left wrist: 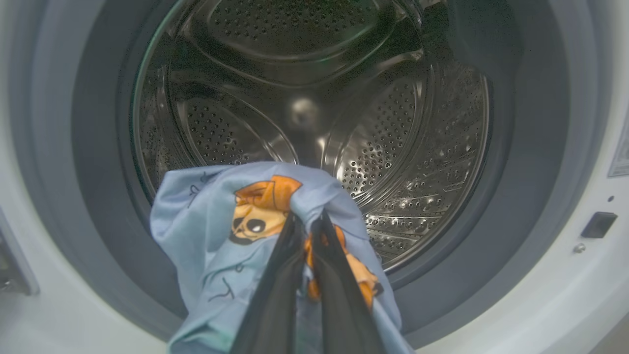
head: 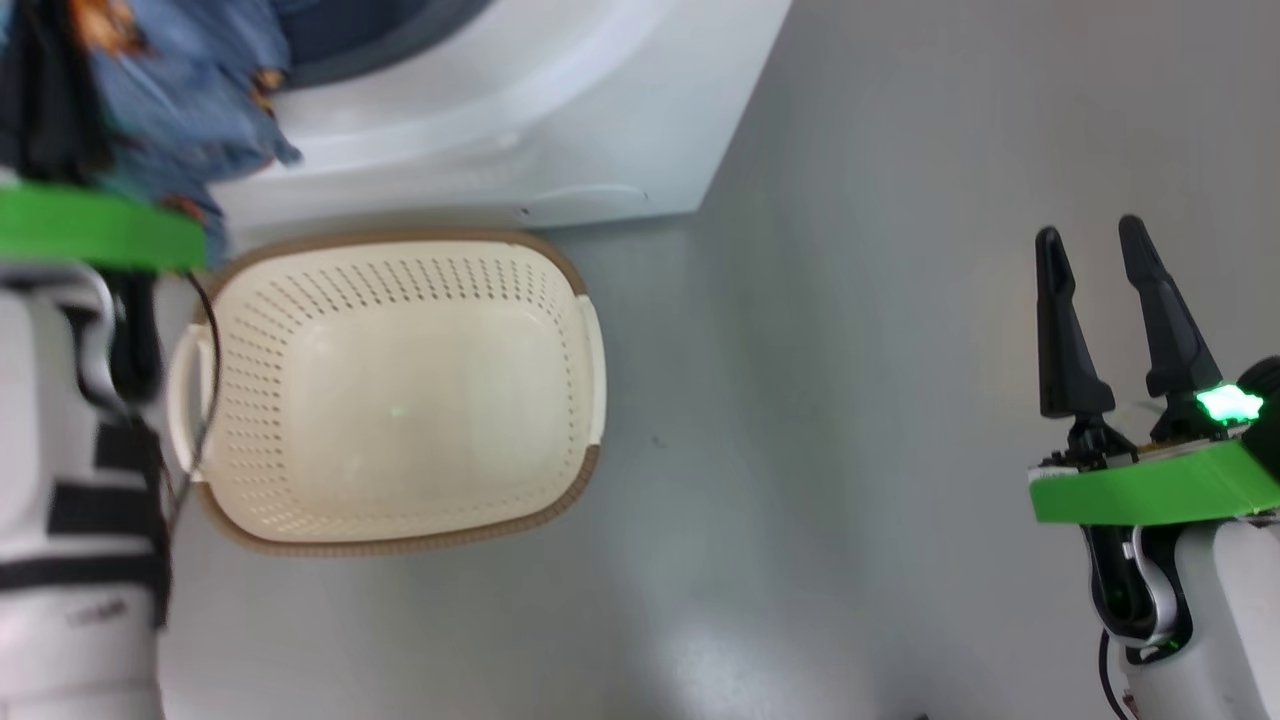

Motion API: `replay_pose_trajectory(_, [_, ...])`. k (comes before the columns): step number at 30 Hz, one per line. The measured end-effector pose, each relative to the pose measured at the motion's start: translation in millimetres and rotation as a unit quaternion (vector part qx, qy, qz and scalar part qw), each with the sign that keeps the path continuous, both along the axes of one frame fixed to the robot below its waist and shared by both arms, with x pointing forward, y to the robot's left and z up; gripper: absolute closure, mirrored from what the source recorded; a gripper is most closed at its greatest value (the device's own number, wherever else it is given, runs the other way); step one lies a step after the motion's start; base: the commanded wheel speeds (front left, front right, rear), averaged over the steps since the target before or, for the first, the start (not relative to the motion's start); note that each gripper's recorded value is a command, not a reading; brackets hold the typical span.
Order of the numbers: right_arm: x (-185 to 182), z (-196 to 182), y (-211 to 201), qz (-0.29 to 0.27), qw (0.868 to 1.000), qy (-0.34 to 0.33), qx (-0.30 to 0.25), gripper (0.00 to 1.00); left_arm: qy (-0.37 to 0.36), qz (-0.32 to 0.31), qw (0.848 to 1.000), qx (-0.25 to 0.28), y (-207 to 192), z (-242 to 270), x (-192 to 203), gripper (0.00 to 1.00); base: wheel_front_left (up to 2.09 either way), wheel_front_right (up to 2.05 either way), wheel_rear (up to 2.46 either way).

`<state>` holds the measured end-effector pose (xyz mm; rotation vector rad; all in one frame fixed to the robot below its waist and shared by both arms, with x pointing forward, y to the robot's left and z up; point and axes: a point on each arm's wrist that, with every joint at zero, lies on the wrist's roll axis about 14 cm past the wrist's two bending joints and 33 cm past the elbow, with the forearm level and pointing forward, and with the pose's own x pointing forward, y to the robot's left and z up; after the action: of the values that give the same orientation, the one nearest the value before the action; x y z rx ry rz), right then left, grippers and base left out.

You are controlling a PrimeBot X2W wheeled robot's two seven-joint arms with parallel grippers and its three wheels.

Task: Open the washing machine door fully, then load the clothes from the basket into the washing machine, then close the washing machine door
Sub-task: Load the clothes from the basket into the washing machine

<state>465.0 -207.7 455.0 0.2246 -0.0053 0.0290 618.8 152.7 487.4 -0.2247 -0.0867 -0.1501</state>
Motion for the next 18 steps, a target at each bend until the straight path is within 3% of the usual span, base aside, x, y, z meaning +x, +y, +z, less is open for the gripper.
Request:
replay_pose_trajectory(8, [8.1,-27.4,-5.8,-0.011,1.0,0.029,-0.002,0.0,0.028,-0.022,0.999,0.018,-25.9,-20.9,63.7,1.0,0.0,0.0,0.0])
replay_pose_trajectory(13, [12.4,-34.1,-8.9,-0.016,0.999,0.034,-0.005,0.0,0.041,-0.04,0.997,0.056,-39.7,-32.5,90.7,1.0,0.0,0.0,0.0])
replay_pose_trajectory(18, [7.7,-41.2,-15.3,-0.025,0.999,0.047,-0.011,0.0,0.011,-0.045,0.996,0.075,-47.6,-15.0,116.9,1.0,0.0,0.0,0.0])
